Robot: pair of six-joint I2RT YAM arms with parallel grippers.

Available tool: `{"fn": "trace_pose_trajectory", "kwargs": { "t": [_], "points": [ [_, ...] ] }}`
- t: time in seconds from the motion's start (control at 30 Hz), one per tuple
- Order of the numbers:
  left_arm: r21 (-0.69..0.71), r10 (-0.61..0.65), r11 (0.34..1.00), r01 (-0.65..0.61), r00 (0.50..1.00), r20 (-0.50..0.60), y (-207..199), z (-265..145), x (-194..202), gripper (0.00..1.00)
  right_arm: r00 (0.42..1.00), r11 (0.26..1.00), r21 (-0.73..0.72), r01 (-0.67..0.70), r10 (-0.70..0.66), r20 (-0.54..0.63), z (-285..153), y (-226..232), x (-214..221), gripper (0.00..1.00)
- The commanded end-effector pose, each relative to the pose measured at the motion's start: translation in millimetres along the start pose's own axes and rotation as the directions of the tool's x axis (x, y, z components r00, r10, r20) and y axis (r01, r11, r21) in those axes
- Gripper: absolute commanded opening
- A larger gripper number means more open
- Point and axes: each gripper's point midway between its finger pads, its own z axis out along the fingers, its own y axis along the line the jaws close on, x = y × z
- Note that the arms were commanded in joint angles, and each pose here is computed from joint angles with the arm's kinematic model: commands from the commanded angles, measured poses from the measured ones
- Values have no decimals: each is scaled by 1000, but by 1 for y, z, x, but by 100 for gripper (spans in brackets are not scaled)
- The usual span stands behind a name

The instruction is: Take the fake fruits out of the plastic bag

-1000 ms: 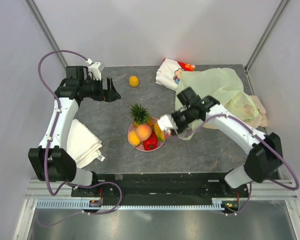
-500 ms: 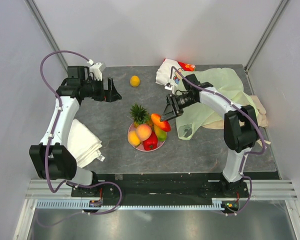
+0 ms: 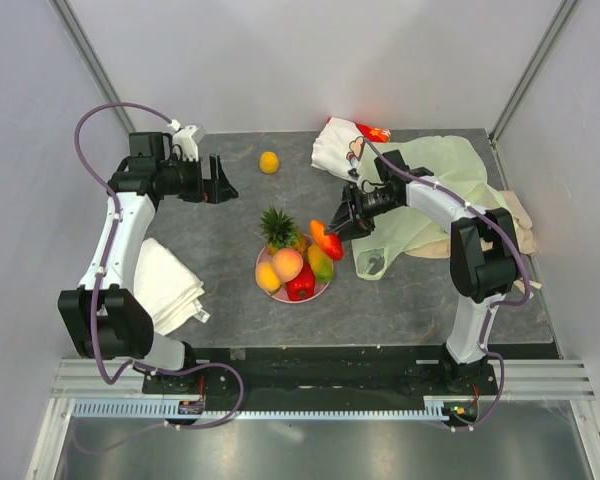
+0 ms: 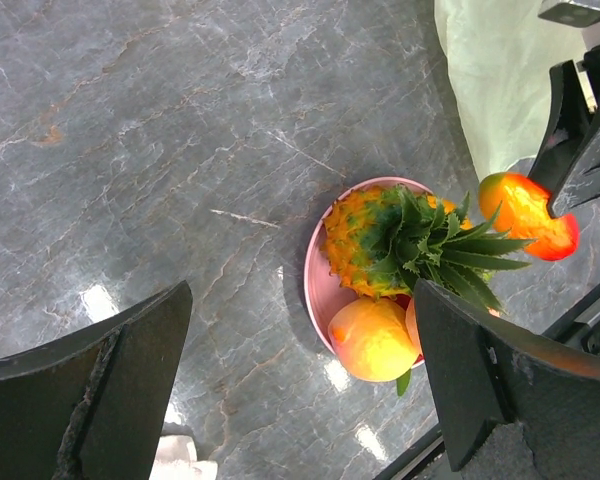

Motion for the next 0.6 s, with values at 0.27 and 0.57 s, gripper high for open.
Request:
{"fn": "trace_pose_trajectory", "kwargs": {
  "t": [0.27, 0.57],
  "points": [
    [-4, 27, 1000, -27, 1000, -7, -1, -4, 8, 99, 996, 995, 69, -77, 79, -29, 12, -1, 12, 36],
    [-5, 29, 1000, -29, 1000, -4, -4, -10, 16, 99, 997, 994, 92, -60, 65, -52, 26, 5, 19, 41]
  ]
}}
